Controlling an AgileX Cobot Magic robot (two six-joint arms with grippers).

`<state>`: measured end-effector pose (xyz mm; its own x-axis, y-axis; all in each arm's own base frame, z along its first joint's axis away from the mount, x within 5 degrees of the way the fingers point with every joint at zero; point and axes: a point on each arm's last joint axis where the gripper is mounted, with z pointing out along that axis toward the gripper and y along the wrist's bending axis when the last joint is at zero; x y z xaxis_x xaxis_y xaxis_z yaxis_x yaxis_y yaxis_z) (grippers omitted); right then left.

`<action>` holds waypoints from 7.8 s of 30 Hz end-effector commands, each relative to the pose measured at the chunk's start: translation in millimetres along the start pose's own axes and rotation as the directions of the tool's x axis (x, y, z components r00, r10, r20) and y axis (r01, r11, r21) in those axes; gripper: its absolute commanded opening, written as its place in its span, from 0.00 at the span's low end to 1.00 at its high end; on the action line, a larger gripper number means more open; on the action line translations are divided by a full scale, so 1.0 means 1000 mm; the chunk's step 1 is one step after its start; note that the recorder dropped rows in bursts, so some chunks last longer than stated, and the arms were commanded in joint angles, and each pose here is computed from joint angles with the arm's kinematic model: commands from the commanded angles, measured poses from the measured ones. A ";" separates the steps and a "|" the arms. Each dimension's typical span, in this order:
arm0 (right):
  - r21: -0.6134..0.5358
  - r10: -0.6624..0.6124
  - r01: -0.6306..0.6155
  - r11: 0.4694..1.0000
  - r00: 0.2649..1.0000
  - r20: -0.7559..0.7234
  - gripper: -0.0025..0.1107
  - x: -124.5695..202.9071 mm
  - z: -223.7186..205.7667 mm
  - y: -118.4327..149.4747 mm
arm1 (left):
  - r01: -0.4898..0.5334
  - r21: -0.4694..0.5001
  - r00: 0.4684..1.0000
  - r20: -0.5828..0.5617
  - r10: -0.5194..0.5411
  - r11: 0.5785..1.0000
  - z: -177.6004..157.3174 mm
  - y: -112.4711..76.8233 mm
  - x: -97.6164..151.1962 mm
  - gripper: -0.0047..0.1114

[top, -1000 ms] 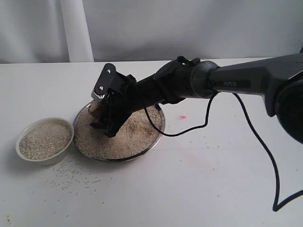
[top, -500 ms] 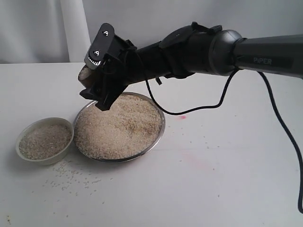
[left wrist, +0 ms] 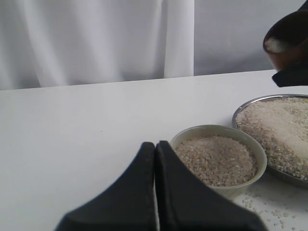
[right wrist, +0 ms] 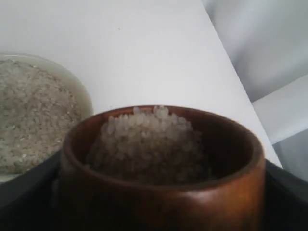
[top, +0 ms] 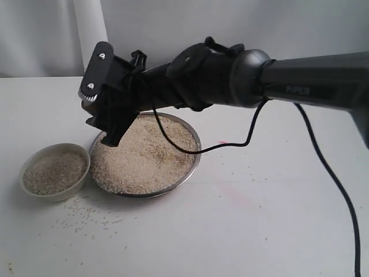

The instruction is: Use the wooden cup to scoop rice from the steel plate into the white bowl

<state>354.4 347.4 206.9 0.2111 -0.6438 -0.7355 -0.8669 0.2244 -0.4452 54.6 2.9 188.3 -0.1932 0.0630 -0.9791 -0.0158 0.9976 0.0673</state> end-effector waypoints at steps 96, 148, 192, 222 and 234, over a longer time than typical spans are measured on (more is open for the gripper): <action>0.282 -0.820 0.861 0.424 0.497 -0.283 0.02 -0.015 0.064 0.073 | 0.012 0.006 1.000 0.009 -0.012 1.000 0.000 0.000 0.000 0.04; 0.227 -0.926 0.940 0.255 0.305 -0.224 0.02 -0.017 0.090 0.076 | 0.012 0.006 1.000 0.009 -0.012 1.000 0.000 0.000 0.000 0.04; 0.293 -0.947 0.948 0.125 0.203 -0.251 0.02 -0.031 0.085 0.078 | 0.012 0.006 1.000 0.009 -0.012 1.000 0.000 0.000 0.000 0.04; 0.271 -0.947 0.951 0.147 0.214 -0.238 0.02 -0.019 0.081 0.094 | 0.012 0.006 1.000 0.009 -0.012 1.000 0.000 0.000 0.000 0.04; 0.256 -0.962 0.957 0.134 0.188 -0.198 0.02 -0.051 0.055 0.083 | 0.012 0.006 1.000 0.009 -0.012 1.000 0.000 0.000 0.000 0.04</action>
<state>298.7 439.2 174.6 0.7779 -0.5095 0.3677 0.1850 -0.3735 -0.9090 54.6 2.9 188.3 -0.1932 0.0630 -0.9791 -0.0158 0.9976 0.0673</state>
